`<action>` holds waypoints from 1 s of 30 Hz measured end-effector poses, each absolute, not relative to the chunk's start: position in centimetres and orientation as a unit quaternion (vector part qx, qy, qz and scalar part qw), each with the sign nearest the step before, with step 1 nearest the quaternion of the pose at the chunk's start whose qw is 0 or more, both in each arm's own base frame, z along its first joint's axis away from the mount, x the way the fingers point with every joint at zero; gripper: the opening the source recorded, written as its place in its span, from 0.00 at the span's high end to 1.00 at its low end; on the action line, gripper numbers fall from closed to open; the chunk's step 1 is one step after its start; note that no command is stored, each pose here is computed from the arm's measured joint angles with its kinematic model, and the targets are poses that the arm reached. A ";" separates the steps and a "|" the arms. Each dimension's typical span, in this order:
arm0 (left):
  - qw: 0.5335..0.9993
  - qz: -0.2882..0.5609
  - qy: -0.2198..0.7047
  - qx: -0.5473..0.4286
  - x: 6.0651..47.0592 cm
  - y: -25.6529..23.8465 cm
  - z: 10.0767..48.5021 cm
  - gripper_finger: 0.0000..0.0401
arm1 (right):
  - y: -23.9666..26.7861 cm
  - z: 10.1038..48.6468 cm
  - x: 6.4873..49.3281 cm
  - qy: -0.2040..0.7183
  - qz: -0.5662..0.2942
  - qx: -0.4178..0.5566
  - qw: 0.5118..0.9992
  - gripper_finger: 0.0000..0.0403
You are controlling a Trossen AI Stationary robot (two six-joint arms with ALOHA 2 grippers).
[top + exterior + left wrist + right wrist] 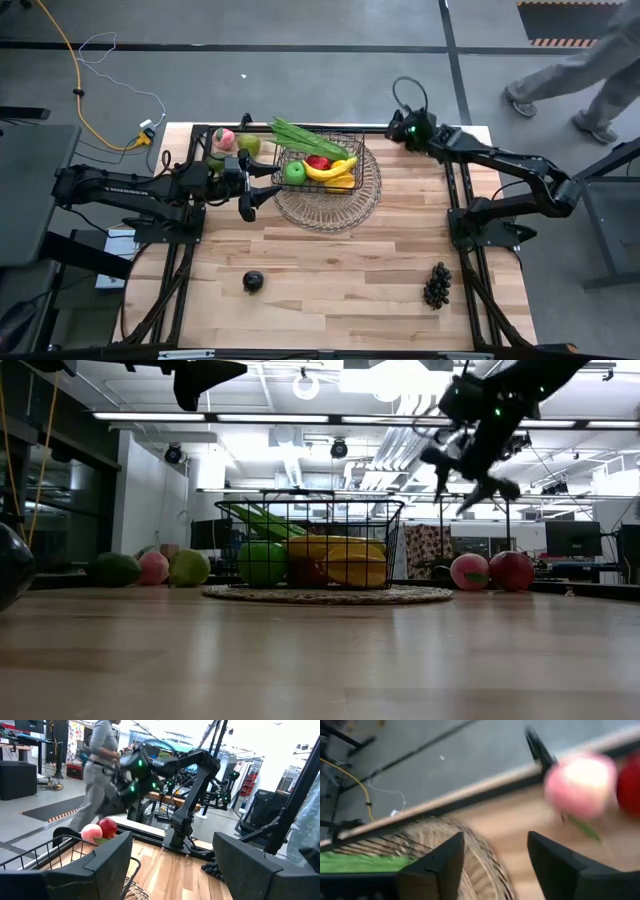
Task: Build produce basket
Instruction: Put the right peach into the black wire basket
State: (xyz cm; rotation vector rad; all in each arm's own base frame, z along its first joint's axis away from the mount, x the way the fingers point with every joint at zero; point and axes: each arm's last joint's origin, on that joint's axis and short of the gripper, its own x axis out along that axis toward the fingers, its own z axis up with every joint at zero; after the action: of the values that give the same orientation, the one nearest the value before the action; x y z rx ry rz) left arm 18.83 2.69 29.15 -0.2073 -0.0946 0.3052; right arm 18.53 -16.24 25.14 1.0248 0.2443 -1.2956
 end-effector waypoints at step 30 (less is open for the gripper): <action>0.978 0.173 -0.049 -0.104 18.8 2.8 29.2 0.34 | -27.9 27.4 14.9 0.308 -0.698 0.421 0.491 0.25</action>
State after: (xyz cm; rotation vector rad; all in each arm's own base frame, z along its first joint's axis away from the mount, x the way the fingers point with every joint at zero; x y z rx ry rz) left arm 18.79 2.81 29.16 -0.2085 -0.0995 0.3480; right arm 14.91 -27.89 27.36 1.0229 0.7467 -1.6937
